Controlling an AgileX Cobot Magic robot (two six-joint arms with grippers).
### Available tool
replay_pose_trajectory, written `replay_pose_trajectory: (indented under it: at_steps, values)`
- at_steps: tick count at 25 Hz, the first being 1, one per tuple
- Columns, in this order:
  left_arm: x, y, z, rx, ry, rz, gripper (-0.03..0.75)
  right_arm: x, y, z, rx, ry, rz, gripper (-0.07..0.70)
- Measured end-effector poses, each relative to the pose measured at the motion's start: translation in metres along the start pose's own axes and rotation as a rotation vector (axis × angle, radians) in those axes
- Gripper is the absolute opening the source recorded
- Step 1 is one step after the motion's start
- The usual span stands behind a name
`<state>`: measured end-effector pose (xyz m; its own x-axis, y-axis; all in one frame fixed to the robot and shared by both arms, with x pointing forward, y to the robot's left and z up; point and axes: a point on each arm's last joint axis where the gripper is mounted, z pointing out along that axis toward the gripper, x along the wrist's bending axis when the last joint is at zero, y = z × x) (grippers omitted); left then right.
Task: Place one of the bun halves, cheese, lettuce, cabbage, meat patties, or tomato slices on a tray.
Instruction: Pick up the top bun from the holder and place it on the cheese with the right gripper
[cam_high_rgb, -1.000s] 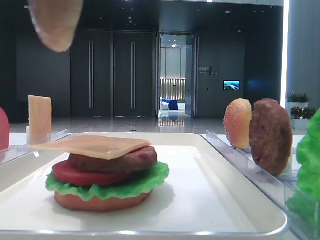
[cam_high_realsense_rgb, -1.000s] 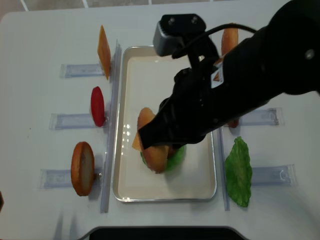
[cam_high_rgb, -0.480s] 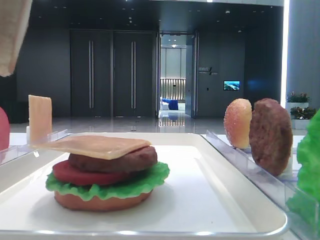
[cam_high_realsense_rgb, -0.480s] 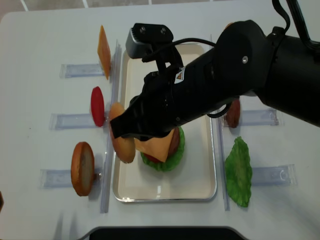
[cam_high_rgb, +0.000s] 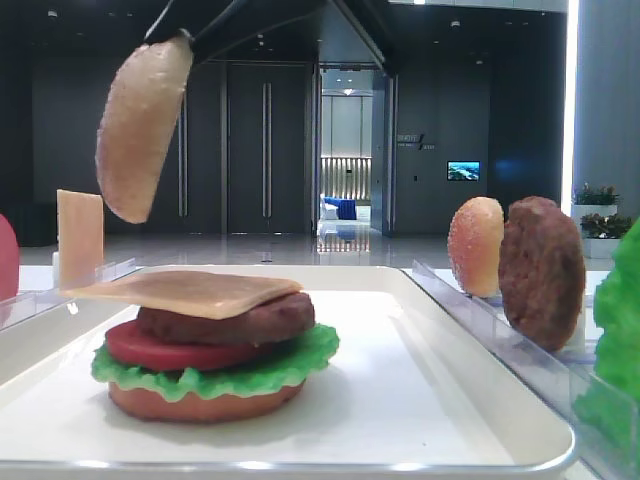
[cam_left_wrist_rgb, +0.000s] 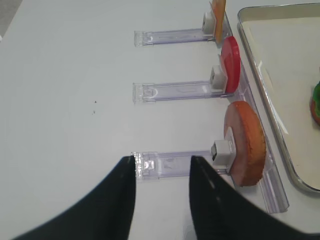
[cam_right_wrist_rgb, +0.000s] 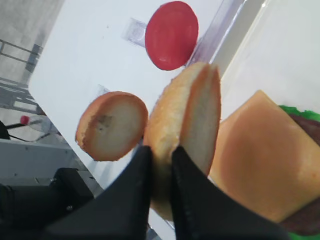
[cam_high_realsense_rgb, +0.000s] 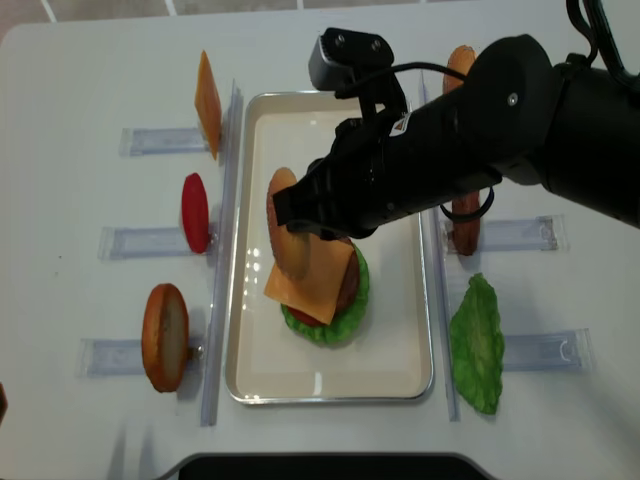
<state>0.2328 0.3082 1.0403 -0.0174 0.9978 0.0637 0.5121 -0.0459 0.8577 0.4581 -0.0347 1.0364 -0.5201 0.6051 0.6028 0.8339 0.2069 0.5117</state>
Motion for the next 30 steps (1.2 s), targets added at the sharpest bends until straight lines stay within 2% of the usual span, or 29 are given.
replay_pose_trajectory:
  at_steps: [3, 7, 12, 15, 23, 26, 30]
  values:
    - [0.000, 0.000, 0.000, 0.000, 0.000, 0.000, 0.282, 0.001, -0.004, -0.004, -0.063, 0.056, 0.030, 0.076]
    - [0.000, 0.000, 0.000, 0.000, 0.000, 0.000, 0.282, 0.007, -0.009, -0.021, -0.166, 0.113, 0.036, 0.076]
    - [0.000, 0.000, 0.000, 0.000, 0.000, 0.000, 0.282, -0.006, -0.031, -0.019, -0.169, 0.123, 0.083, 0.076]
    - [0.000, 0.000, 0.000, 0.000, 0.000, 0.000, 0.282, -0.012, -0.038, -0.018, -0.170, 0.139, 0.090, 0.076]
    - [0.000, 0.000, 0.000, 0.000, 0.000, 0.000, 0.282, -0.020, -0.029, -0.029, -0.188, 0.242, 0.063, 0.076]
    - [0.000, 0.000, 0.000, 0.000, 0.000, 0.000, 0.282, -0.025, -0.026, -0.033, -0.203, 0.248, 0.043, 0.076]
    - [0.000, 0.000, 0.000, 0.000, 0.000, 0.000, 0.282, -0.027, -0.024, -0.034, -0.217, 0.235, -0.013, 0.076]
